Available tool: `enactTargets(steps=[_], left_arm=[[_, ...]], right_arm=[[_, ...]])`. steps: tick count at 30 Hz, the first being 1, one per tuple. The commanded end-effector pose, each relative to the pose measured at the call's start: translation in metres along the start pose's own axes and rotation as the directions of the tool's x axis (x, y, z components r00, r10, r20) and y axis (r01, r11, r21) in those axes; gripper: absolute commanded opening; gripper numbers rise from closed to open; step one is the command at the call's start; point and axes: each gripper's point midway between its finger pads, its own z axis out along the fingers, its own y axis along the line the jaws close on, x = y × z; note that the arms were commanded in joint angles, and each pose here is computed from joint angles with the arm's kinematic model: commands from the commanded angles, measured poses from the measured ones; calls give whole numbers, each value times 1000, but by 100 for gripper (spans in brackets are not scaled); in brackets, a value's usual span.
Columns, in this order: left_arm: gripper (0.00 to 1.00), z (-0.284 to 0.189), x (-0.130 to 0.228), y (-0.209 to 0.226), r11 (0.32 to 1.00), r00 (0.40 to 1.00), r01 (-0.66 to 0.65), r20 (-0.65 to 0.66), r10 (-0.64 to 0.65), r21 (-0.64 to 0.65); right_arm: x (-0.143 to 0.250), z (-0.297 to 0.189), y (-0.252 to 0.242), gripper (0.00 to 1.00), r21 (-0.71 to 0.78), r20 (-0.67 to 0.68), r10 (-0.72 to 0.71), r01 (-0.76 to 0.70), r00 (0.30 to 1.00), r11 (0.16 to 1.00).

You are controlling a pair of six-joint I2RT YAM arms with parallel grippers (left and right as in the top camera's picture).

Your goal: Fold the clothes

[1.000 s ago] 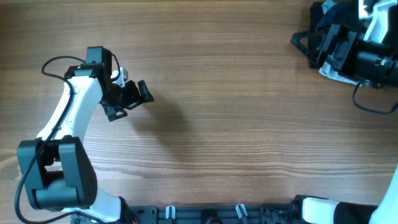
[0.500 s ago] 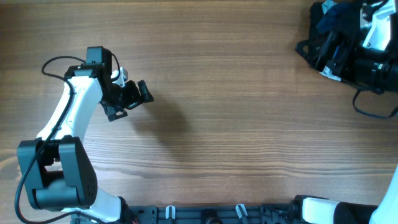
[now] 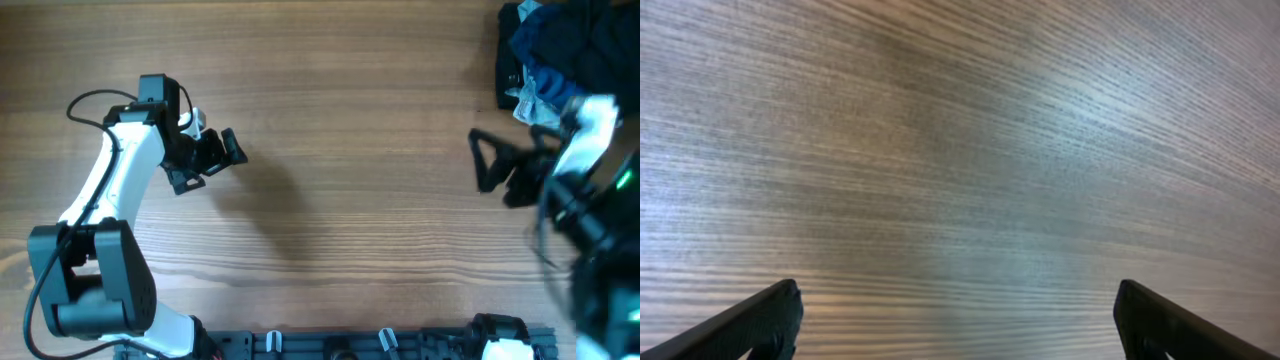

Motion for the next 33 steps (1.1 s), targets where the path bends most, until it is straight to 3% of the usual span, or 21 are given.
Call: enactTargets(steps=[1, 6, 9, 13, 15, 18, 21, 25, 33], left_arm=[[100, -4, -2, -2, 1000, 1000, 8, 11, -8, 16], [100, -4, -2, -2, 1000, 1000, 8, 11, -8, 16], [100, -4, -2, -2, 1000, 1000, 8, 11, -8, 16], [100, -4, -2, -2, 1000, 1000, 8, 11, -8, 16], [100, -4, -2, -2, 1000, 1000, 8, 11, -8, 16], [100, -4, -2, -2, 1000, 1000, 8, 11, -8, 16], [100, -4, -2, -2, 1000, 1000, 8, 11, -8, 16], [100, -4, -2, -2, 1000, 1000, 8, 11, -8, 16], [100, -4, -2, -2, 1000, 1000, 8, 11, -8, 16]], right_arm=[[69, 15, -16, 100, 0, 48, -44, 44, 998, 999], [135, 37, -27, 100, -49, 246, -129, 145, 961, 988], [134, 37, -26, 100, -36, 377, -212, 243, 902, 969], [134, 35, -22, 100, 14, 445, -343, 376, 827, 926], [137, 35, -18, 100, 62, 479, -447, 478, 756, 876], [126, 30, -30, 100, 130, 497, -411, 402, 764, 906], [123, 27, -68, 100, 207, 507, -208, 115, 836, 971], [145, 38, -81, 100, 254, 407, -216, 117, 887, 960], [145, 38, -81, 100, 265, 402, -237, 135, 884, 955]])
